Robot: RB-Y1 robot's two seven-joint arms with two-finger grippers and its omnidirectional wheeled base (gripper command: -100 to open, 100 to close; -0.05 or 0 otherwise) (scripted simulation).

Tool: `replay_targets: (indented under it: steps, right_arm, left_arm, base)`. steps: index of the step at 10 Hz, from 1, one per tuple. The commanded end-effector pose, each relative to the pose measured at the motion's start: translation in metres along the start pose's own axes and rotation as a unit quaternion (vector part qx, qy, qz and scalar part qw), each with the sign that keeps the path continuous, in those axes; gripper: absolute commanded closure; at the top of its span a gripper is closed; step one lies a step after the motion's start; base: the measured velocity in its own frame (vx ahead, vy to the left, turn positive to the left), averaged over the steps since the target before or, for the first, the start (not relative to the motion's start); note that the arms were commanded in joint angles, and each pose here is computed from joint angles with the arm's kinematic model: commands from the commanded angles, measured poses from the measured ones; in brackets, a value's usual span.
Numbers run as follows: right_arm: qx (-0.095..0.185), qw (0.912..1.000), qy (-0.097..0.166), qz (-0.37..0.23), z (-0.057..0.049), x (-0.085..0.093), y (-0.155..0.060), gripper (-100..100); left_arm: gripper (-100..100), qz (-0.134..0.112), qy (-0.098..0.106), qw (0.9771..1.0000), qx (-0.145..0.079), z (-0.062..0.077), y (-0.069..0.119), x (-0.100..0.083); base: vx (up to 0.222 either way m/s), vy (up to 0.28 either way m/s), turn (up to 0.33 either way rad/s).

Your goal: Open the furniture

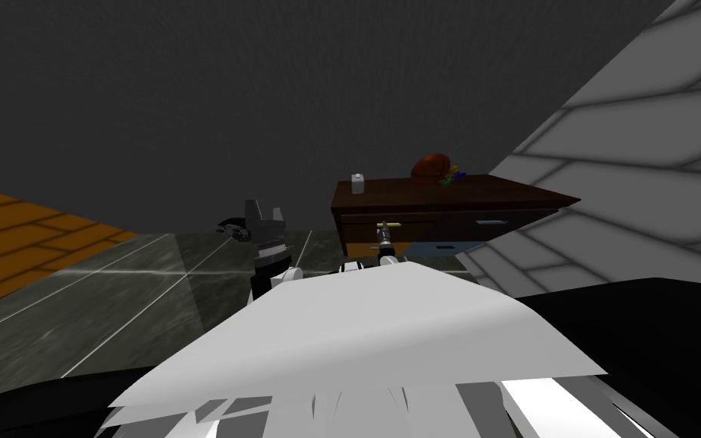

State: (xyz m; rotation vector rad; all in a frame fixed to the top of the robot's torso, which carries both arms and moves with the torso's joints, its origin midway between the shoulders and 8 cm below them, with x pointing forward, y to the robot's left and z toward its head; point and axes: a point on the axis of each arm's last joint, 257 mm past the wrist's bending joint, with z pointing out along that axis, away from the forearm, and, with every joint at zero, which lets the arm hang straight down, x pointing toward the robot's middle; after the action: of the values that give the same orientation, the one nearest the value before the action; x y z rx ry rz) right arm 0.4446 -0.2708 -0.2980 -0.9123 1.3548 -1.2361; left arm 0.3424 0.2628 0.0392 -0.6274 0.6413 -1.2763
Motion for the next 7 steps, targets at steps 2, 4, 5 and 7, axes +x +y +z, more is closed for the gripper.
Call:
replay_targets:
  steps: [2,4,5,7]
  right_arm:
    - [-0.001,1.0000,-0.004,0.000,0.000,-0.003,-0.001,100]
    - [-0.002,1.0000,-0.007,0.000,-0.002,-0.006,-0.002,100]
    - [-0.002,1.0000,-0.009,0.001,-0.002,-0.009,-0.003,100]
    - [-0.006,0.9999,-0.010,0.000,-0.004,-0.009,0.000,100]
  left_arm:
    - [0,0.000,0.000,1.0000,0.000,0.000,0.000,0.000]
    - [0,0.000,0.000,1.0000,0.000,0.000,0.000,0.000]
    - [0,0.000,0.000,1.0000,0.000,0.000,0.000,0.000]
    - [0,0.000,0.000,1.0000,0.000,0.000,0.000,0.000]
  base:
    - [-0.032,0.003,-0.014]
    - [-0.164,0.024,-0.045]
    - [-0.187,0.028,-0.042]
    - [-0.152,0.024,-0.026]
